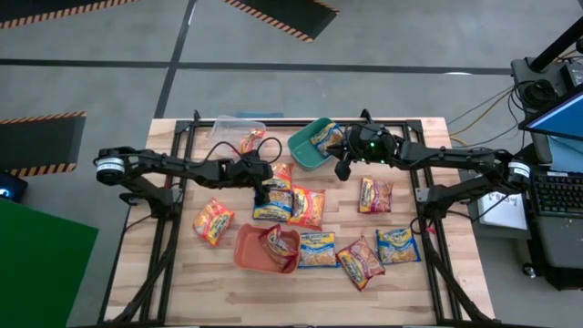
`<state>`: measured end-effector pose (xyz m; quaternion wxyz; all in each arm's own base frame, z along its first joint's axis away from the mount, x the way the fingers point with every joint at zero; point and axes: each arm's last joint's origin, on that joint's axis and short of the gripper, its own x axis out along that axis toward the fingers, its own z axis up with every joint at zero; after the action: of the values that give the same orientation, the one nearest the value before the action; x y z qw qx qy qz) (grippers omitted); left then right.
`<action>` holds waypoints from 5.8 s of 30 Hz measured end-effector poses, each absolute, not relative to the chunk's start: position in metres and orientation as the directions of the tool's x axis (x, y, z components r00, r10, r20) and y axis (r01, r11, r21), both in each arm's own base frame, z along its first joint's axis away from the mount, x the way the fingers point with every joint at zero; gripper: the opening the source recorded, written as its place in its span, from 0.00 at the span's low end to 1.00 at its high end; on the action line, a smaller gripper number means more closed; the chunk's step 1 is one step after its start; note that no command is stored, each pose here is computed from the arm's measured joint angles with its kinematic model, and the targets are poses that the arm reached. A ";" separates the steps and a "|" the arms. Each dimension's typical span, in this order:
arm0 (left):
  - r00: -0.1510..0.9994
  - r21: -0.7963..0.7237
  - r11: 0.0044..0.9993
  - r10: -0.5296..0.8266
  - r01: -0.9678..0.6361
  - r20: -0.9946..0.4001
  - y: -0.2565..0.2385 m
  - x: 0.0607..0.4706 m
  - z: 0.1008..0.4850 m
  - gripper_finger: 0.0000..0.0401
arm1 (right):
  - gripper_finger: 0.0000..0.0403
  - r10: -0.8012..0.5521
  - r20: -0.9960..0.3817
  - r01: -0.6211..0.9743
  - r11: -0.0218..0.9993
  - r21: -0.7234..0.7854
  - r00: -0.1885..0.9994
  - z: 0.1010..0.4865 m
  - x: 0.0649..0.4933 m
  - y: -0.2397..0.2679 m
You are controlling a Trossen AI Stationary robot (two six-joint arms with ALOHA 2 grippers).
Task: Sort Maruchan noodles
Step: Put the orange noodle pack into the transparent bin
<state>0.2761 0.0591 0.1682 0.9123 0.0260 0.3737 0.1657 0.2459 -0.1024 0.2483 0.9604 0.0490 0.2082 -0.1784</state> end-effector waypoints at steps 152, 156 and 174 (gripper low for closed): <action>0.882 -0.263 0.890 0.253 -0.373 -0.398 0.031 0.181 0.165 0.11 | 0.08 -0.103 -0.455 0.208 0.960 0.186 0.884 0.214 0.376 -0.068; 0.864 -0.324 0.851 0.255 -0.414 -0.435 0.032 0.183 0.158 0.11 | 0.08 -0.076 -0.536 0.193 0.967 0.164 0.841 0.203 0.389 -0.062; 0.777 -0.400 0.705 0.346 -0.585 -0.525 0.036 0.193 0.132 0.44 | 0.08 -0.100 -0.647 0.227 0.967 0.115 0.756 0.172 0.402 -0.061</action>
<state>0.1929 0.0365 0.1323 0.8991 -0.2833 0.2105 0.2589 0.4025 -0.0614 0.1721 0.9323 0.0934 0.3383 -0.0876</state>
